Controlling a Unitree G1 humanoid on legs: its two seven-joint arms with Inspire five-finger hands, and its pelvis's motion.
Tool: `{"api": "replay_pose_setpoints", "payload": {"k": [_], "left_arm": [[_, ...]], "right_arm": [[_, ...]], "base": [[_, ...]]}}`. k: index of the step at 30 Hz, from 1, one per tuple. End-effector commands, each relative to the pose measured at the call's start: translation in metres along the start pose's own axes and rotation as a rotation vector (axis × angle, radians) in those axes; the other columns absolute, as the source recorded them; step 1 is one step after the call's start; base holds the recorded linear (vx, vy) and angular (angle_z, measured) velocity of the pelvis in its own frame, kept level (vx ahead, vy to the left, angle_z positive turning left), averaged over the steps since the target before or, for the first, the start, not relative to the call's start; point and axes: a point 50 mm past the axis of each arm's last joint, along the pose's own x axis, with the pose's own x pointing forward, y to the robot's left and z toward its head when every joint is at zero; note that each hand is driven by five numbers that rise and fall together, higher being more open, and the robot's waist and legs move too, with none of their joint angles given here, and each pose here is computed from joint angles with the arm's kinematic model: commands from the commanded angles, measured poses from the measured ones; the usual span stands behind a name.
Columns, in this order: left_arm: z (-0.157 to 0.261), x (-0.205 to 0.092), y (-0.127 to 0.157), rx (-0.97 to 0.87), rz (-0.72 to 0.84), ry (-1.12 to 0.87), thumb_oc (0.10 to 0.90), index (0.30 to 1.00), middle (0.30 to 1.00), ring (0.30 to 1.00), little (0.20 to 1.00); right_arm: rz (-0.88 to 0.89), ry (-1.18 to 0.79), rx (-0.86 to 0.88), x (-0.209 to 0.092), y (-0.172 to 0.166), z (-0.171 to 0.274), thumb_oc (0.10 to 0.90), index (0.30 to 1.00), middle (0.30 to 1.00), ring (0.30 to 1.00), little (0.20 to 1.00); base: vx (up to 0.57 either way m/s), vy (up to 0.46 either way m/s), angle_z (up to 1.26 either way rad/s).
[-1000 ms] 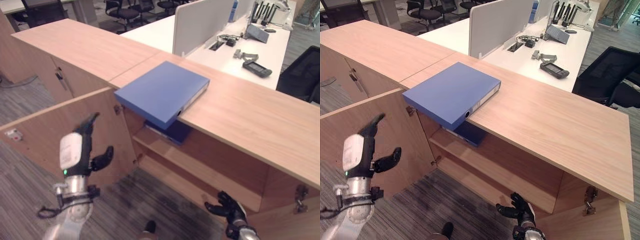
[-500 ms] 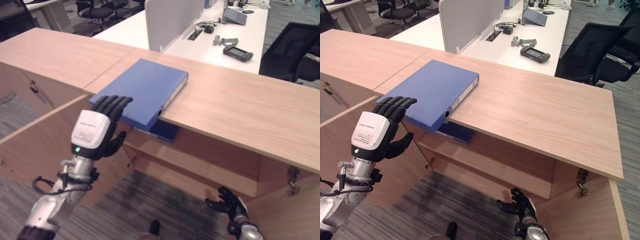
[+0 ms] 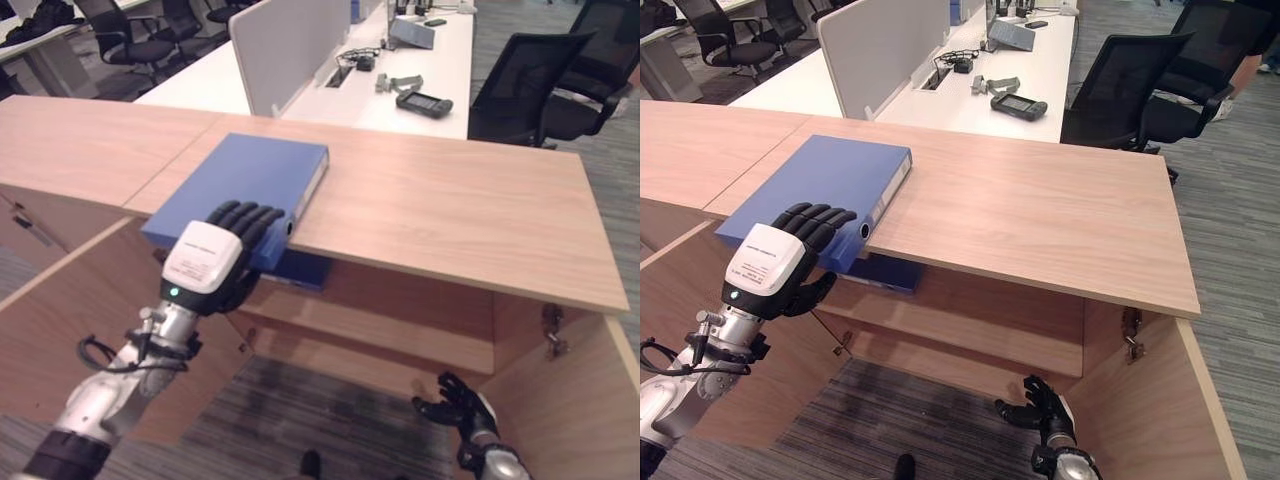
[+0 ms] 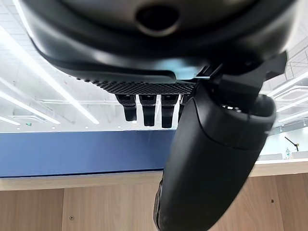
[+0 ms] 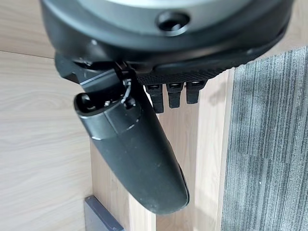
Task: Put the empty folder in the office cabinet
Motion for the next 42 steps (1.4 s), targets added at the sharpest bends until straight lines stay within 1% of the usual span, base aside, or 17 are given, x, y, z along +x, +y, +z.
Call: {"api": "replay_pose_setpoints", "payload": {"k": [1, 10, 15, 16, 17, 18, 19, 29, 36, 37, 40, 42], "left_arm": [[-0.01, 0.034, 0.036, 0.031, 0.222, 0.004, 0.8, 0.9, 0.9, 0.9, 0.9], [-0.018, 0.032, 0.026, 0.022, 0.184, 0.057, 0.8, 0.9, 0.9, 0.9, 0.9], [-0.025, 0.032, 0.024, 0.049, 0.163, 0.083, 0.8, 0.9, 0.9, 0.9, 0.9], [-0.025, 0.032, 0.024, 0.049, 0.163, 0.083, 0.678, 0.716, 0.716, 0.716, 0.716], [-0.025, 0.032, 0.024, 0.049, 0.163, 0.083, 0.599, 0.599, 0.599, 0.599, 0.599], [-0.026, 0.032, 0.023, 0.048, 0.16, 0.087, 0.409, 0.314, 0.314, 0.314, 0.314], [-0.026, 0.032, 0.021, 0.041, 0.156, 0.097, 0.4, 0.3, 0.3, 0.3, 0.3], [-0.024, 0.032, 0.021, -0.012, 0.177, 0.117, 0.4, 0.3, 0.3, 0.3, 0.3], [-0.02, 0.037, 0.032, -0.059, 0.245, 0.111, 0.4, 0.3, 0.3, 0.3, 0.3], [-0.018, 0.039, 0.039, -0.072, 0.284, 0.103, 0.4, 0.3, 0.3, 0.3, 0.3], [-0.016, 0.04, 0.045, -0.097, 0.315, 0.1, 0.4, 0.3, 0.3, 0.3, 0.3], [-0.01, 0.042, 0.066, -0.184, 0.423, 0.074, 0.4, 0.3, 0.3, 0.3, 0.3]], "right_arm": [[0.035, -0.265, -0.016, 0.009, 0.001, 0.059, 0.8, 0.9, 0.9, 0.9, 0.9], [0.037, -0.259, -0.006, 0.008, 0.001, 0.057, 0.8, 0.9, 0.9, 0.9, 0.9], [0.037, -0.25, -0.007, 0.008, 0.001, 0.054, 0.8, 0.9, 0.9, 0.9, 0.9], [0.037, -0.25, -0.006, 0.008, 0.001, 0.054, 0.8, 0.9, 0.9, 0.9, 0.9], [0.037, -0.25, -0.006, 0.008, 0.001, 0.054, 0.8, 0.9, 0.9, 0.9, 0.9], [0.034, -0.249, -0.005, 0.008, 0.0, 0.054, 0.8, 0.9, 0.9, 0.9, 0.9], [0.028, -0.251, -0.003, 0.008, 0.0, 0.054, 0.8, 0.9, 0.9, 0.9, 0.9], [0.022, -0.254, 0.003, 0.008, 0.0, 0.056, 0.8, 0.9, 0.9, 0.9, 0.9], [0.017, -0.248, 0.005, 0.009, 0.001, 0.055, 0.8, 0.9, 0.9, 0.9, 0.9], [0.016, -0.248, 0.006, 0.009, 0.001, 0.056, 0.8, 0.9, 0.9, 0.9, 0.9], [0.017, -0.25, 0.006, 0.009, 0.001, 0.057, 0.8, 0.9, 0.9, 0.9, 0.9], [0.009, -0.243, 0.007, 0.01, 0.0, 0.056, 0.8, 0.9, 0.9, 0.9, 0.9]], "base": [[0.0, 0.0, 0.0], [0.0, 0.005, -0.02], [0.01, 0.009, -0.04], [0.0, 0.0, 0.0], [0.0, 0.0, 0.0], [0.0, 0.0, 0.0], [0.0, 0.0, 0.0], [0.0, 0.0, 0.0], [0.0, -0.001, -0.02], [0.0, 0.0, 0.0], [0.0, 0.0, 0.0], [0.0, 0.0, 0.0]]}}
